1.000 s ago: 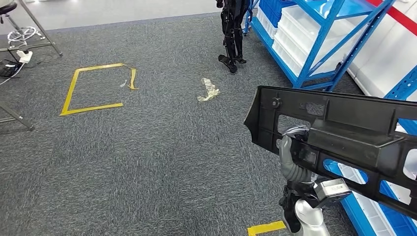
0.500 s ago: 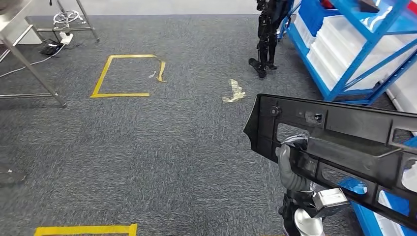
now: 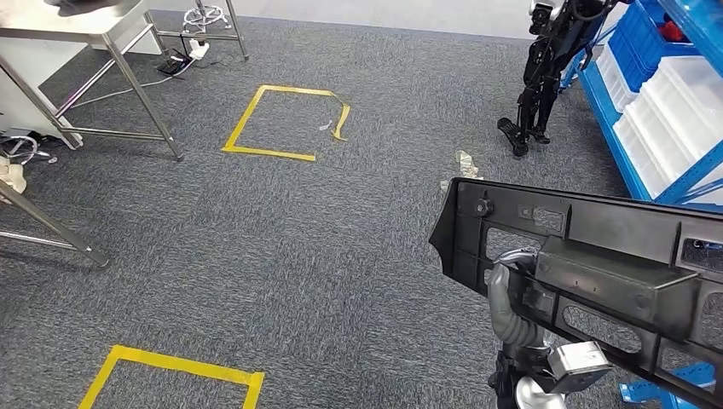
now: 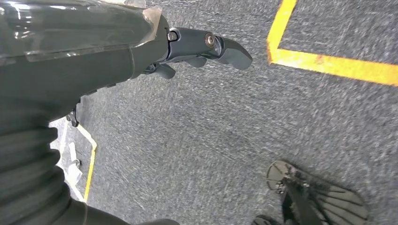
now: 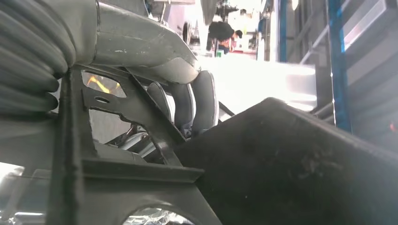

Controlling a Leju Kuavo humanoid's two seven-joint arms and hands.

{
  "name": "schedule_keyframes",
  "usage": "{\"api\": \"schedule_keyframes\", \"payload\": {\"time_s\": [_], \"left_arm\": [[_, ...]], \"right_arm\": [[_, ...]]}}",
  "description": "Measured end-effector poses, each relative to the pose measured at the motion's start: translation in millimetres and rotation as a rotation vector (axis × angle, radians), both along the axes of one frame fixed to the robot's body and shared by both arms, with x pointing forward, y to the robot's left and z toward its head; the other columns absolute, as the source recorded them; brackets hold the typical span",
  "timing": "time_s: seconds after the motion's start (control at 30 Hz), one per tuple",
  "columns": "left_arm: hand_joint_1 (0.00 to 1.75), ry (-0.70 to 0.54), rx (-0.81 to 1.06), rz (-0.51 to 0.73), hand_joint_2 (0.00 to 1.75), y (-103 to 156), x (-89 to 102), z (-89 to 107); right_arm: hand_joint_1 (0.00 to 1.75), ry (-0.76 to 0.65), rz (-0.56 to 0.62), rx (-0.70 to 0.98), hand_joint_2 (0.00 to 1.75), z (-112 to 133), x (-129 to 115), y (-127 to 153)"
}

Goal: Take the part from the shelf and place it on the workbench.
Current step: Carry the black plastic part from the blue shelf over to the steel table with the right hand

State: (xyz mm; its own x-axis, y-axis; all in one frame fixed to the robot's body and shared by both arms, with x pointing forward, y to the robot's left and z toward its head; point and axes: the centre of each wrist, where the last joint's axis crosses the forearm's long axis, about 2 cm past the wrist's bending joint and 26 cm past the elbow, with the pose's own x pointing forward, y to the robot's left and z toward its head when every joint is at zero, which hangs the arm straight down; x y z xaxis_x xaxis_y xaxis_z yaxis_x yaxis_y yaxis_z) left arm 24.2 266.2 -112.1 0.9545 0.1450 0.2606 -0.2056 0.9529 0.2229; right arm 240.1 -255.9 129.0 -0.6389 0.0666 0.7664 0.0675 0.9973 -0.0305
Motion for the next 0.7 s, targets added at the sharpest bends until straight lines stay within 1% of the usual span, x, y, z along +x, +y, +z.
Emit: {"api": "schedule_keyframes", "payload": {"time_s": [0.07, 0.23, 0.33, 0.47, 0.7], "left_arm": [[0.00, 0.002, 0.000, -0.003, 1.75, 1, -1.7, -0.2], [0.00, -0.009, -0.003, -0.014, 1.75, 1, 1.7, 0.1], [0.00, -0.014, -0.005, -0.018, 1.75, 1, 1.7, 0.0], [0.00, -0.032, -0.004, -0.021, 1.75, 2, 6.8, 0.4], [0.00, -0.050, -0.007, -0.031, 1.75, 1, 6.9, 0.4]], "right_arm": [[1.75, -0.004, -0.002, 0.002, 1.75, 1, -1, 0], [1.75, 0.009, -0.019, 0.001, 1.75, -2, -8, -4], [1.75, 0.007, -0.028, 0.000, 1.75, -2, -8, -7], [1.75, -0.003, -0.040, -0.001, 1.75, 1, -9, -11], [1.75, -0.014, -0.057, 0.000, 1.75, 4, -11, -15]]}}
